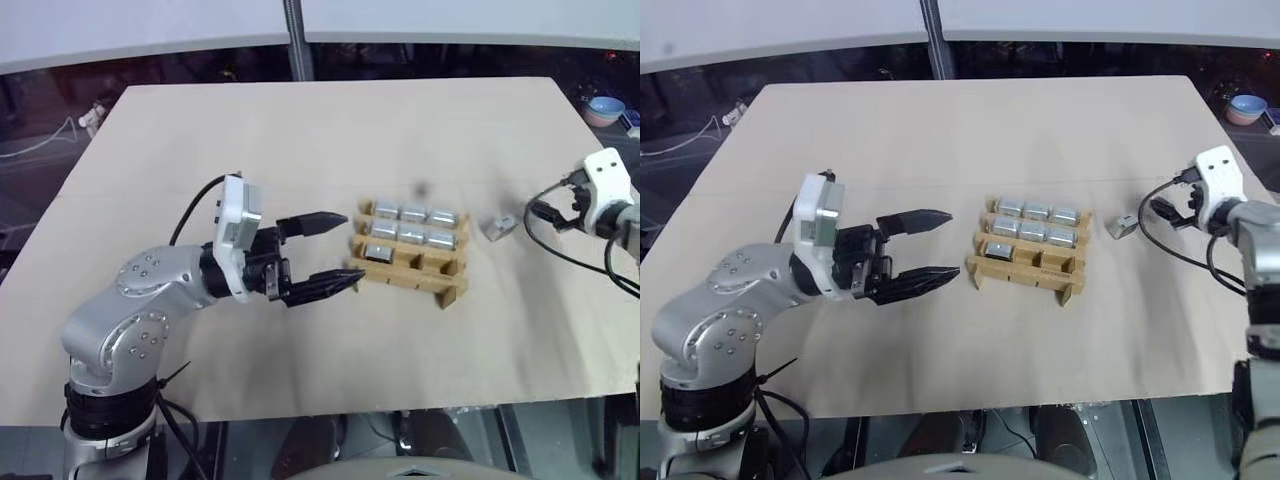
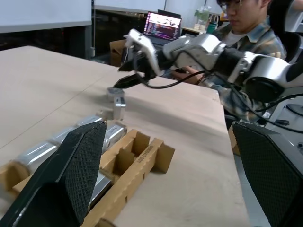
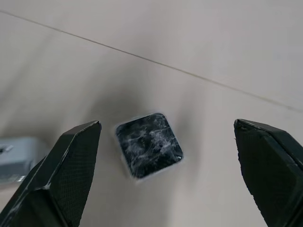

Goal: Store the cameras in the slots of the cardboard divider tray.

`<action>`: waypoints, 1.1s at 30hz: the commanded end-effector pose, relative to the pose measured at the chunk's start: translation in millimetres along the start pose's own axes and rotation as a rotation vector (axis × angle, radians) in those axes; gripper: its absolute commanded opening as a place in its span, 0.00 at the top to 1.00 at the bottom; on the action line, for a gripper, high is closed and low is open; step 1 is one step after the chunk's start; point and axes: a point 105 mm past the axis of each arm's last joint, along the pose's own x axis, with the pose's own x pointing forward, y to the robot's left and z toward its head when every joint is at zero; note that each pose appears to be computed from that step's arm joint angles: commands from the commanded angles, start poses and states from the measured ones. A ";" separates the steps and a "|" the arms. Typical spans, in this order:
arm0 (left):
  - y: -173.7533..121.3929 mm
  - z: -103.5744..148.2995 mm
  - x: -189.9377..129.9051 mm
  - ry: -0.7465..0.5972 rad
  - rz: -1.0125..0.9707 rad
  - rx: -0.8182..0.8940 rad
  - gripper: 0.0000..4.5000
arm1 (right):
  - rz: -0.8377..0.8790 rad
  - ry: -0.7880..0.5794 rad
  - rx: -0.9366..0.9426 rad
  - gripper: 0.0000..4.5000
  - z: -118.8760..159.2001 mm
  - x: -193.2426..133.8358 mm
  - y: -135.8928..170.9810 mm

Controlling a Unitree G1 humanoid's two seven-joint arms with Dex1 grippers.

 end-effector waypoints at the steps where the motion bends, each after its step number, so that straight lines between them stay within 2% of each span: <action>1: -6.7 7.2 0.4 -0.018 -0.013 0.041 0.02 | -0.006 -0.017 0.003 0.00 5.6 3.3 -7.4; 18: -9.7 5.1 -4.5 -0.012 0.022 0.040 0.02 | 0.018 0.024 0.047 0.00 -11.6 21.7 -7.3; 21: -9.4 5.5 -5.9 -0.011 0.028 0.041 0.00 | 0.019 0.032 0.059 0.19 -14.1 23.1 -7.2; 24: -8.9 6.1 -7.3 -0.009 0.029 0.041 0.00 | 0.022 0.042 0.058 0.51 -17.3 23.1 -7.3; 25: -8.7 6.1 -7.5 -0.008 0.029 0.041 0.00 | 0.024 0.043 0.056 0.55 -17.9 22.6 -7.6; 29: -8.1 7.3 -7.3 -0.010 0.024 0.045 0.00 | 0.014 0.014 0.047 0.55 -12.5 17.2 -12.8; 33: -6.9 9.4 -4.5 -0.021 0.013 0.053 0.00 | 0.007 -0.065 -0.049 0.55 3.2 0.0 -18.4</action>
